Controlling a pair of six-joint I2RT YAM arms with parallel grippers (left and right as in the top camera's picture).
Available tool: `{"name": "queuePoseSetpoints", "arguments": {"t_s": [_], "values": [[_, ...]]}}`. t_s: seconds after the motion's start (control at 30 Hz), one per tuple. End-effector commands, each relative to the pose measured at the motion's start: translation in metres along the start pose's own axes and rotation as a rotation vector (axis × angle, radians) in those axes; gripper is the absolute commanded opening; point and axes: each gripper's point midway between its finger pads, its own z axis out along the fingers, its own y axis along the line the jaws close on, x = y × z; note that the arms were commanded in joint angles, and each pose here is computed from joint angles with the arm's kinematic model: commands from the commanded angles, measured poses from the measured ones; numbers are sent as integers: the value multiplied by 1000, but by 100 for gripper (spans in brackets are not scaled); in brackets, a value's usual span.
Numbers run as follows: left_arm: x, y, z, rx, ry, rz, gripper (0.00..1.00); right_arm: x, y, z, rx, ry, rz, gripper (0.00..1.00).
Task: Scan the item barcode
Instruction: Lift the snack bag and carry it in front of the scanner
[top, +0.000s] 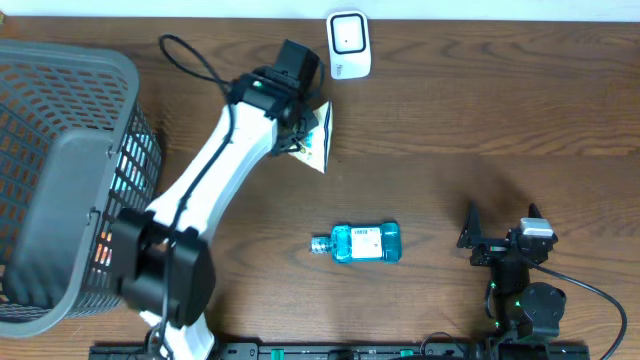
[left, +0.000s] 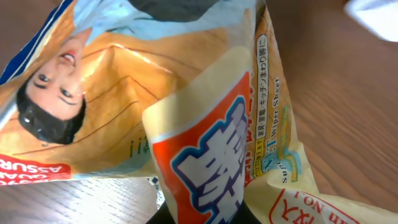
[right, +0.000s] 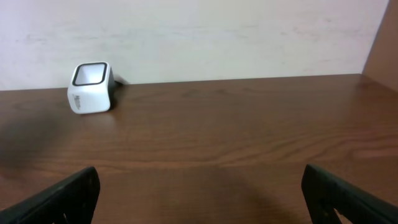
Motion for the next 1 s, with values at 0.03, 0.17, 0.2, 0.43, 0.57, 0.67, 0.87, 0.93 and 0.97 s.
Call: {"name": "queuePoseSetpoints", "arguments": {"t_s": [0.03, 0.17, 0.2, 0.43, 0.57, 0.67, 0.87, 0.93, 0.97], "values": [[5, 2, 21, -53, 6, -83, 7, 0, -1, 0, 8, 0, -12, 99], [11, -1, 36, -69, 17, -70, 7, 0, -1, 0, 8, 0, -12, 99], [12, -2, 39, -68, 17, -68, 8, 0, -1, 0, 8, 0, -12, 99], [19, 2, 69, -113, 43, -63, 7, 0, -1, 0, 8, 0, -12, 99], [26, 4, 78, -130, 74, -63, 7, 0, -1, 0, 8, 0, -12, 99], [32, 4, 78, -125, 107, -64, 8, 0, -1, 0, 8, 0, -12, 99], [50, -6, 76, -88, 175, -50, 37, 0, -1, 0, 8, 0, -12, 99], [55, -9, 75, -86, 178, -33, 60, 0, -1, 0, 8, 0, -12, 99], [58, -10, 75, -84, 180, -21, 69, 0, -1, 0, 8, 0, -12, 99]]}}
